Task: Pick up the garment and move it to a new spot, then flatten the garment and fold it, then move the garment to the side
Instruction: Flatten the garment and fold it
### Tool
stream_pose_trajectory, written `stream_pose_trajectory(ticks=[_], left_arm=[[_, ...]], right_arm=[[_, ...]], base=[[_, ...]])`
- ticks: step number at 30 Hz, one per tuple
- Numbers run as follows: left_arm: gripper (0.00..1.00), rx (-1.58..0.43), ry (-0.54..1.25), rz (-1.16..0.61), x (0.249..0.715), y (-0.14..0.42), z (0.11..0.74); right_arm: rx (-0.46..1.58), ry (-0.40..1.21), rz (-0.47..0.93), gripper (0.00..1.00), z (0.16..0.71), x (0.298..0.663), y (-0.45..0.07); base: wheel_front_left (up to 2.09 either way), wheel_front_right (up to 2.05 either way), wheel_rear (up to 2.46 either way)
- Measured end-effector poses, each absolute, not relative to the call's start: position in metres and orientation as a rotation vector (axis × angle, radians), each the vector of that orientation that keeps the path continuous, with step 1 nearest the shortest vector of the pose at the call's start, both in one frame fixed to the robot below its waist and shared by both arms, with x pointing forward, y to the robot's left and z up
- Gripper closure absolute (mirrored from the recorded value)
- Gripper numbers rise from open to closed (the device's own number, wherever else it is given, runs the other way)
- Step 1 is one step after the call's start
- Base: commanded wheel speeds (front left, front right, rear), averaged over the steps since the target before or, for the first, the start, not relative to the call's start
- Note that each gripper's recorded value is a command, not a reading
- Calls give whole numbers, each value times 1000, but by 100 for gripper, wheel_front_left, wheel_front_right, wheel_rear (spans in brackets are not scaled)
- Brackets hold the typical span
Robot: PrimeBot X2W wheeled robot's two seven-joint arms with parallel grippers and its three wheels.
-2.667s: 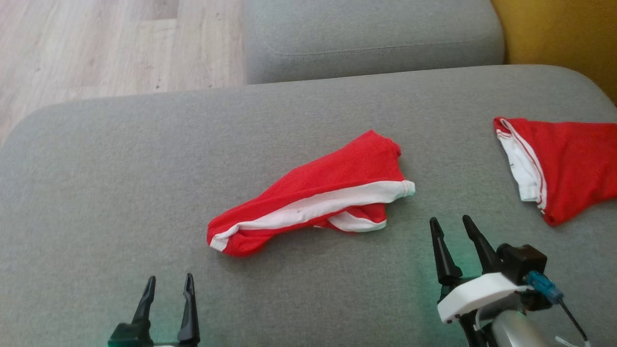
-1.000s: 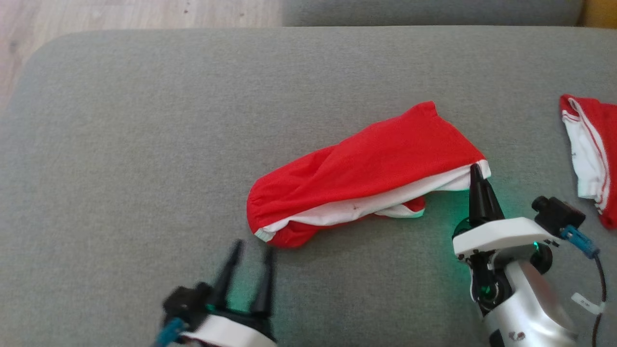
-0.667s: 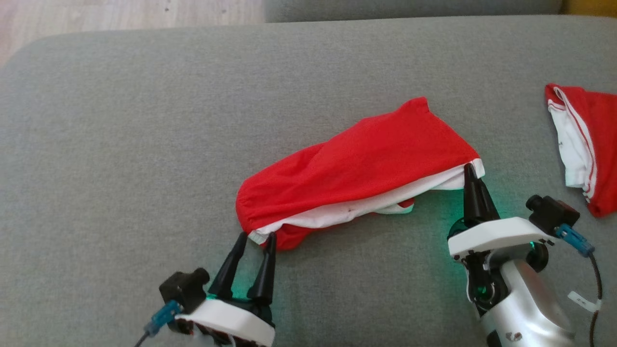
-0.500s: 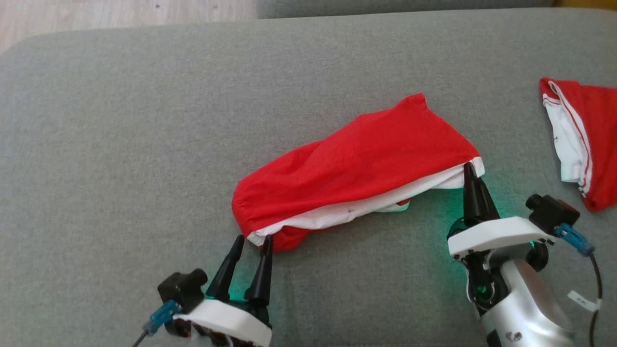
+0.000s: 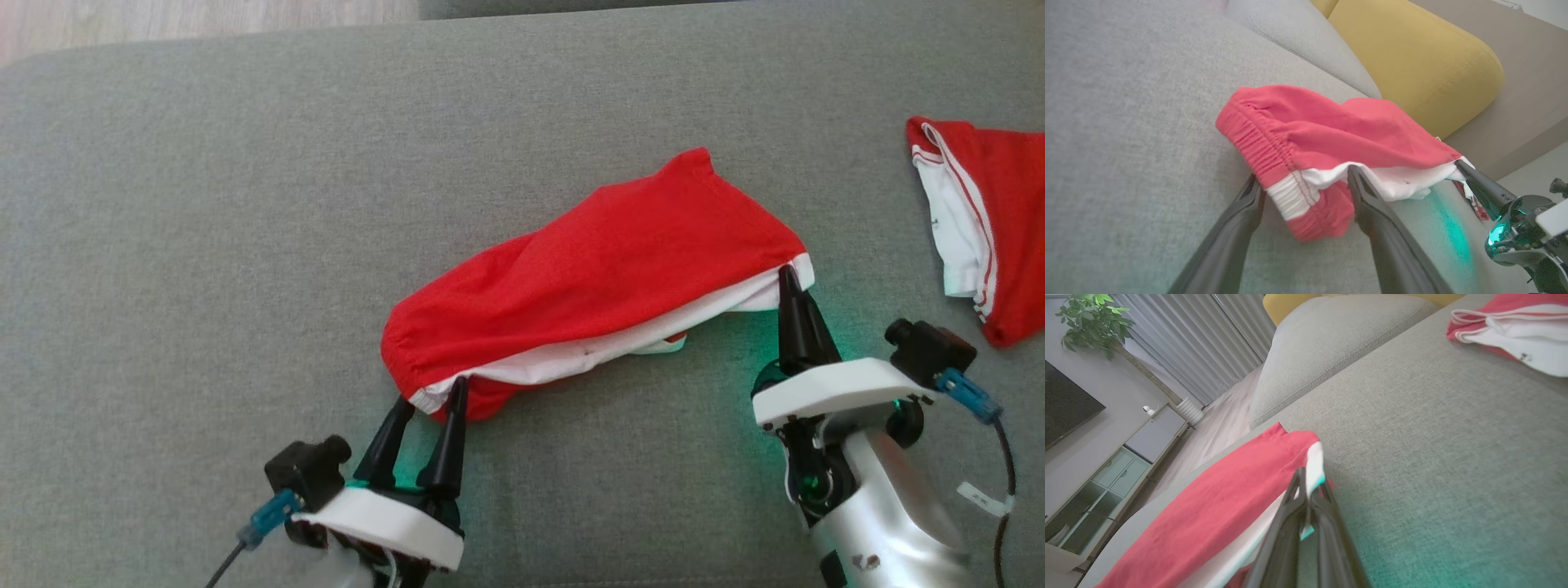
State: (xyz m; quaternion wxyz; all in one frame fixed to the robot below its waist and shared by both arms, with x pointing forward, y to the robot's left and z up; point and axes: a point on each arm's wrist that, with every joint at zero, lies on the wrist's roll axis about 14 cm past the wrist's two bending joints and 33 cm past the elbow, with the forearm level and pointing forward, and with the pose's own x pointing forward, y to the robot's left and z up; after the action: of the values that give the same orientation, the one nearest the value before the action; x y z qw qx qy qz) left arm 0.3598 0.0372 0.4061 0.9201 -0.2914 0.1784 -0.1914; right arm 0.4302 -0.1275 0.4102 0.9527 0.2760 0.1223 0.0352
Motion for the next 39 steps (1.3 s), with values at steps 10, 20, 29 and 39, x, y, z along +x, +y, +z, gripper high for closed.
stream_pose_trajectory(ticks=[10,20,29,39], left_arm=[[100,-617,337,-428,364,31,418],[100,-545,87,-567,372,33,502],[100,-166,-427,-779,389,49,691],[100,-129,-349,-910,413,13,702]], right_arm=[[555,257,68,100,406,432,-128],[631,83,100,100,469,444,-127],[662,-374,281,100,660,457,-117],[636,-400,296,100,703,484,-128]], base=[[0,0,0],[0,0,0],[0,0,0],[0,0,0]])
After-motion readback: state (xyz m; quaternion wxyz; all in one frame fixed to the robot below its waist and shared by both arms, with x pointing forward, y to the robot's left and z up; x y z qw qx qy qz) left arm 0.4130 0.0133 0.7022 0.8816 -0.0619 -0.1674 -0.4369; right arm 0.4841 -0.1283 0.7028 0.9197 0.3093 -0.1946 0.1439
